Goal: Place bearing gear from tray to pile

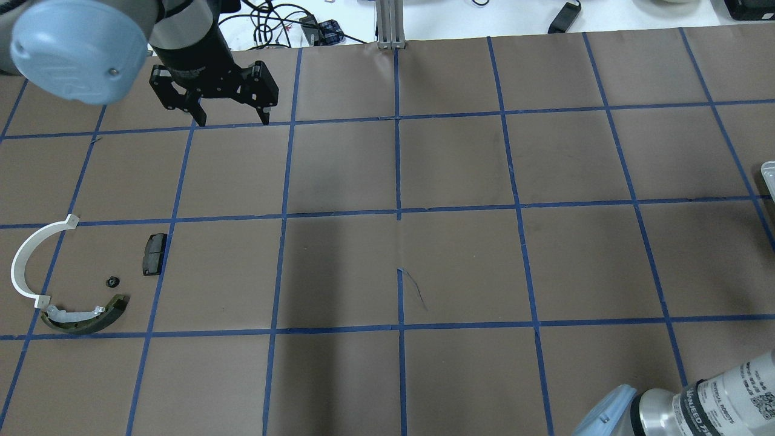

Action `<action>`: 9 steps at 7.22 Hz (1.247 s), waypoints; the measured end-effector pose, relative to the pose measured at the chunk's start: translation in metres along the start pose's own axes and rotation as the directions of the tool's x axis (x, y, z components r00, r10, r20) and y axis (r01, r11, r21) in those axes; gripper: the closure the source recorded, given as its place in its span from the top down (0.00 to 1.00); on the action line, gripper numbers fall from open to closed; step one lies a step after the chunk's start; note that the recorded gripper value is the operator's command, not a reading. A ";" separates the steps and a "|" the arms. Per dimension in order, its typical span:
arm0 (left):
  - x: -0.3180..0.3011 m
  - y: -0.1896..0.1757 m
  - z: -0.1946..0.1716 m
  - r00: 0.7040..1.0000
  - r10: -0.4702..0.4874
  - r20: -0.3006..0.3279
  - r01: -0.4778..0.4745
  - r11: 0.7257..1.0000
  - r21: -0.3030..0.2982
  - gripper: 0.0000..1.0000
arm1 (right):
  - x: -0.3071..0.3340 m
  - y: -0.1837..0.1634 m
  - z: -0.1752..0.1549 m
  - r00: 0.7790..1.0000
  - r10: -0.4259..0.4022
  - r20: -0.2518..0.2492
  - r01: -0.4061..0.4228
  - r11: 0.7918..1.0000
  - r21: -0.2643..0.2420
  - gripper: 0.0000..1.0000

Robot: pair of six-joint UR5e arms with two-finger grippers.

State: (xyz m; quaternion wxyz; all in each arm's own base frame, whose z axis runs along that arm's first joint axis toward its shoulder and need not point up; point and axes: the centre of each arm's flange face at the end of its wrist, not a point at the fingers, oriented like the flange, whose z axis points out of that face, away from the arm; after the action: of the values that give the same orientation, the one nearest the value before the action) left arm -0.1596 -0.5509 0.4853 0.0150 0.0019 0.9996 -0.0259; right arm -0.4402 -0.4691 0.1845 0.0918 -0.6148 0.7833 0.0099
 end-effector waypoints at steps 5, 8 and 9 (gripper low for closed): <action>0.003 0.010 -0.013 1.000 0.020 -0.010 -0.020 1.000 0.003 1.00 | 0.007 -0.012 0.003 1.000 -0.015 0.003 0.015 1.000 0.004 0.00; 0.002 0.012 -0.015 1.000 0.020 -0.007 -0.020 1.000 0.007 1.00 | 0.002 -0.016 -0.016 1.000 -0.017 0.007 0.017 1.000 -0.009 0.00; 0.002 0.012 -0.016 1.000 0.020 -0.006 -0.020 1.000 0.007 1.00 | -0.003 -0.026 -0.039 1.000 -0.016 0.002 0.016 1.000 -0.016 0.00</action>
State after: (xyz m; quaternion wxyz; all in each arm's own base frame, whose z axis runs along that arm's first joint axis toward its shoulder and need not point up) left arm -0.1616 -0.5378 0.5005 0.0122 0.0119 0.9994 -0.0291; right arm -0.4190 -0.4772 0.2257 0.0877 -0.6219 0.7780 0.0157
